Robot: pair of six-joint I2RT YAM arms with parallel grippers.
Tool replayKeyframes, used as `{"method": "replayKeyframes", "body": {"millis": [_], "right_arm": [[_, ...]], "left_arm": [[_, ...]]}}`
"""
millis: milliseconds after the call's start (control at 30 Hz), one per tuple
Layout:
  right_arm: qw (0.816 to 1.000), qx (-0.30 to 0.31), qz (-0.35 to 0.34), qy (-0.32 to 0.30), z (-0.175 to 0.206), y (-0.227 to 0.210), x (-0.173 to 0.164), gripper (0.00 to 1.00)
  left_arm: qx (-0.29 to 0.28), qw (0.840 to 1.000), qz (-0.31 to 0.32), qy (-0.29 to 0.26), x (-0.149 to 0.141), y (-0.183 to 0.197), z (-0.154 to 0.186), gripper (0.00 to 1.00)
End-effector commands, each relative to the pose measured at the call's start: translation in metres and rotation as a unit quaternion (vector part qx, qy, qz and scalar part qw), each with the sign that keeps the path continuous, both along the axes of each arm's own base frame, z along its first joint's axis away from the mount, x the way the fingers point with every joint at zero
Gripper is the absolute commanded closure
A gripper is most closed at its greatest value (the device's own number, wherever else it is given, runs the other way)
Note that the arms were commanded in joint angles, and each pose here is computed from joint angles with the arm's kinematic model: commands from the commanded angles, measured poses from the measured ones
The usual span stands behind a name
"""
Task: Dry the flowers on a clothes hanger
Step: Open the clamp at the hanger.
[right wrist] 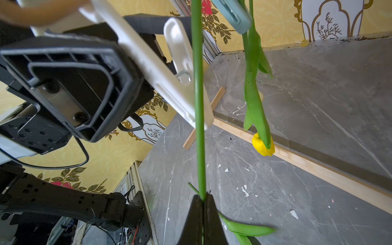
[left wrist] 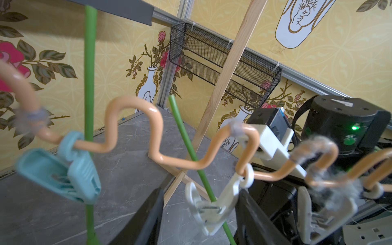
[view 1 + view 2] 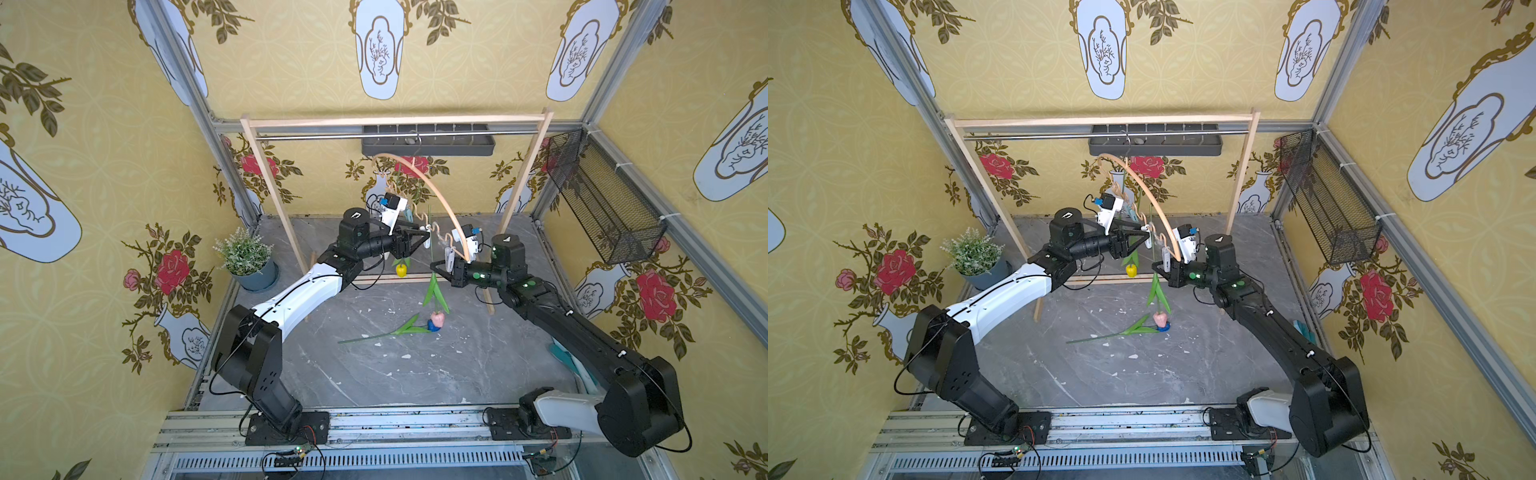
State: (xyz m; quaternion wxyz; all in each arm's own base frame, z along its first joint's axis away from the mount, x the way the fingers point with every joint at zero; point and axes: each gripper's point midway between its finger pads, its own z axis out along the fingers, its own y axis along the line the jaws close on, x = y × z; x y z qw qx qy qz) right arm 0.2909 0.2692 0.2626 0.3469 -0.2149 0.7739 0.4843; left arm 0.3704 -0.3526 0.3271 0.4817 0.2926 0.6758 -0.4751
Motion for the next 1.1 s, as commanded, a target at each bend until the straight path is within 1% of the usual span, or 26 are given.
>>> {"method": "replayKeyframes", "body": {"millis": [0,467,567,667,767,900,1067], "right_arm": [[1.0,0.004,0.004,-0.014,0.006,0.003,0.001,1.0],[1.0,0.002,0.01,-0.015,0.007,0.007,-0.002,1.0],[1.0,0.002,0.009,-0.015,0.007,0.007,-0.001,1.0],[1.0,0.003,0.006,-0.016,0.006,0.007,-0.001,1.0],[1.0,0.002,-0.001,-0.018,0.007,0.005,0.001,1.0],[0.999,0.004,-0.03,-0.018,0.006,0.001,0.007,1.0],[0.998,0.027,-0.048,-0.018,0.008,0.005,0.016,1.0]], "left_arm": [[0.0,1.0,-0.006,-0.005,0.0,-0.002,0.0,0.44],[0.0,1.0,-0.008,-0.009,-0.003,-0.002,0.002,0.58],[0.0,1.0,-0.01,-0.008,-0.004,-0.003,0.001,0.62],[0.0,1.0,-0.013,-0.007,-0.006,-0.003,0.001,0.71],[-0.001,1.0,-0.012,-0.003,-0.006,-0.003,0.001,0.76],[-0.009,1.0,-0.005,0.009,-0.005,-0.002,-0.001,0.78],[-0.029,0.999,0.023,0.04,0.0,0.002,-0.003,0.8]]}}
